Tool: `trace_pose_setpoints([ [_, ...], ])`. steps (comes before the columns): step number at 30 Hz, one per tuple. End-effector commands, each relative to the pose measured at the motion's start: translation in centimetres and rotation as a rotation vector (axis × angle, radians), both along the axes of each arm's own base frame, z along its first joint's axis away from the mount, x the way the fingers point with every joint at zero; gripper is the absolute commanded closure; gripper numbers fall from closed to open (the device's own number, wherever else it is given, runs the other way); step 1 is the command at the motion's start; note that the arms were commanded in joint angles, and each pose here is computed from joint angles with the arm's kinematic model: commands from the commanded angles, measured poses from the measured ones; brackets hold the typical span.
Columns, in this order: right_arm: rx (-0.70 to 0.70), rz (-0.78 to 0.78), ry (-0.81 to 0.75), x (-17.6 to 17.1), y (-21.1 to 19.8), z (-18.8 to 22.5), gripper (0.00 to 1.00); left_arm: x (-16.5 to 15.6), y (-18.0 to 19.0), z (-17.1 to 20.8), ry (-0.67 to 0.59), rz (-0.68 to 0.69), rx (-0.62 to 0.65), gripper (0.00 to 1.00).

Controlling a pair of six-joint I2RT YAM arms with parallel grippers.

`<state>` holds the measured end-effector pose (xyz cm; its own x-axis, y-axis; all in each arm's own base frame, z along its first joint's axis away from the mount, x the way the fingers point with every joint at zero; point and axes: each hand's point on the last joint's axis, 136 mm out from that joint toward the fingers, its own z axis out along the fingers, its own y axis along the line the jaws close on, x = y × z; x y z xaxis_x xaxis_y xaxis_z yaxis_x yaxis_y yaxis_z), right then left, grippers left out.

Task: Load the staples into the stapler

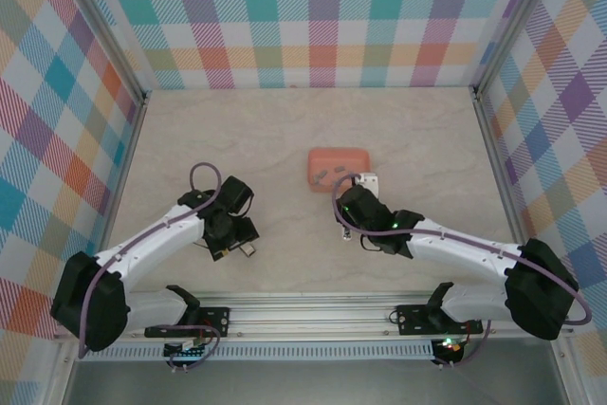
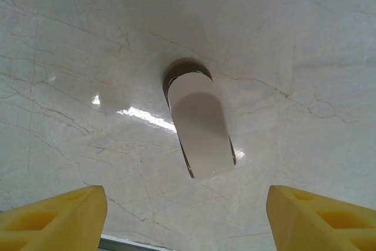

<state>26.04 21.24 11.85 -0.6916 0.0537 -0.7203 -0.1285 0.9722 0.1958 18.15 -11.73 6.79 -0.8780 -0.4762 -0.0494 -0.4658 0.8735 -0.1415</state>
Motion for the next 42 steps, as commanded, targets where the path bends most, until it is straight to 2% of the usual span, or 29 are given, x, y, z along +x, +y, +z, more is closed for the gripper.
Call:
trace_pose_setpoints([
  [1,0.029,0.03,-0.029,0.0,0.6,0.8,0.47,-0.1,-0.3,0.1,0.042,0.016,0.002,0.29],
  [10,0.033,0.058,-0.034,-0.2,1.1,0.8,0.48,1.1,-1.1,-0.4,0.073,-0.02,0.023,0.41],
  [21,0.046,0.064,-0.047,-0.6,0.8,0.9,0.48,1.2,-1.3,-2.0,0.136,-0.012,0.049,0.5],
  [34,0.053,0.074,-0.066,-0.9,0.4,1.6,0.48,1.2,-0.7,-3.3,0.154,-0.02,0.096,0.65],
  [42,0.064,0.083,-0.086,-1.0,0.4,2.1,0.48,2.2,-0.4,-1.7,0.099,-0.083,0.121,0.79],
])
